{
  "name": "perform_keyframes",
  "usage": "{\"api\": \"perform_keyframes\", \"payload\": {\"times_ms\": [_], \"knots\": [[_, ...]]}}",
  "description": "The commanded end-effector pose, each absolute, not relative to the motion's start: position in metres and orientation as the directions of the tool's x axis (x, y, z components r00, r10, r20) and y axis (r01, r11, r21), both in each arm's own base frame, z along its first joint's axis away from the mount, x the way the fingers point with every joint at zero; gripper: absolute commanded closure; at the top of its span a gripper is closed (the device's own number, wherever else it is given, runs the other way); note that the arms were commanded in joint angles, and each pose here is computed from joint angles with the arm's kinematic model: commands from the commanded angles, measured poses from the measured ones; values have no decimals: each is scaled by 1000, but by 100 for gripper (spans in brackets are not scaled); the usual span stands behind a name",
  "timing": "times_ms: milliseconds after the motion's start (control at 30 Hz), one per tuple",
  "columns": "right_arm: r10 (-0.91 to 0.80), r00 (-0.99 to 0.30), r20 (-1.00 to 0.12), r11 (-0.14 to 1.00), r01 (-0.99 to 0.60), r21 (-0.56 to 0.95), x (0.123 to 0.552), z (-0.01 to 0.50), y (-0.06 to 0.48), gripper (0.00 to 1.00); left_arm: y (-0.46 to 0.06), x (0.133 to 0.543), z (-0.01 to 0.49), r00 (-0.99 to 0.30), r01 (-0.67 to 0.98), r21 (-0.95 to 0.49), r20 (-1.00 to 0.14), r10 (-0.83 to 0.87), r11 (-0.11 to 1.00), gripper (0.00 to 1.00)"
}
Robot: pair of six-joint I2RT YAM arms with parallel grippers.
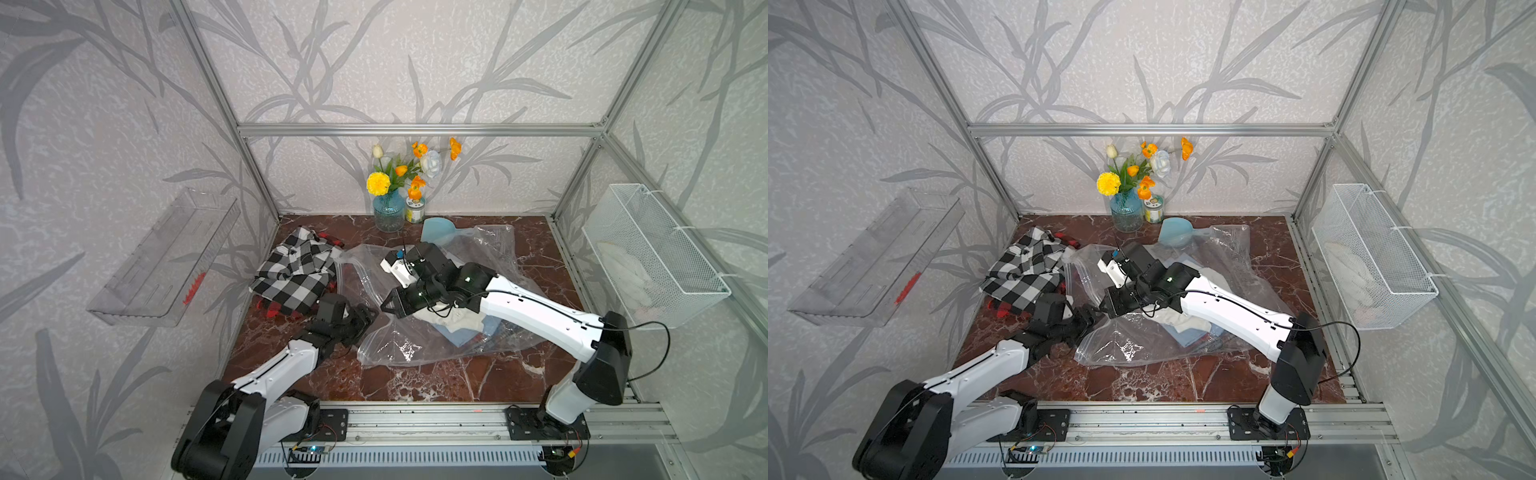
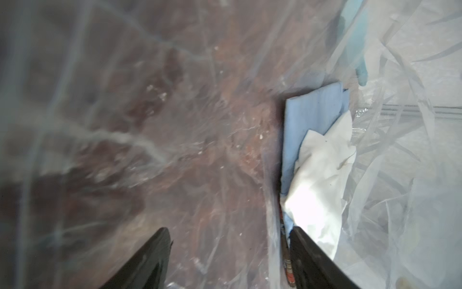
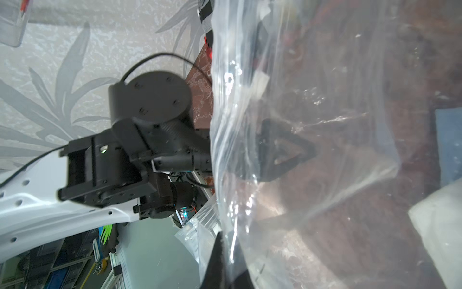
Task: Take the shirt out of the vacuum bag
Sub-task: Open the vacuum bag at the center of the board, then take out the shirt from the vacuum bag.
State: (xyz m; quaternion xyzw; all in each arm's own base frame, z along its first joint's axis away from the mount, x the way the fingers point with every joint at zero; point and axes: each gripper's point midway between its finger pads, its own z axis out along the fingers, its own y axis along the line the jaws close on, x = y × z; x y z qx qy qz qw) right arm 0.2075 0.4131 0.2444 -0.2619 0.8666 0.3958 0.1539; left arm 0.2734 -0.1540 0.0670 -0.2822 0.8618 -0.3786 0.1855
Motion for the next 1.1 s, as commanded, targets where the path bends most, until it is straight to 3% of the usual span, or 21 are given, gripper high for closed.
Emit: {"api": "perform_keyframes", "payload": {"times_ms": [0,233,700,900,1067], "knots": [[-360,-805,-471,535,-592,603,196,244,409,100,-196,292,96,-829,-215,-845,-107,-548,490,25],[-357,-797,-487,543,-601,586,197,250,405,100,-262,274,74,-918,-170,-841,-53,-392,513,21],[-352,-799,-488,548,-599,584,198,248,404,100,-305,291,68,-882,-177,-884,-53,-469,433,18],[-358,-800,-482,556,-597,578,196,244,400,100,-311,300,81,-867,-150,-904,-75,-493,401,22],[-360,-800,-480,561,-597,573,197,241,400,100,-319,298,90,-879,-135,-907,-76,-472,399,37]]}}
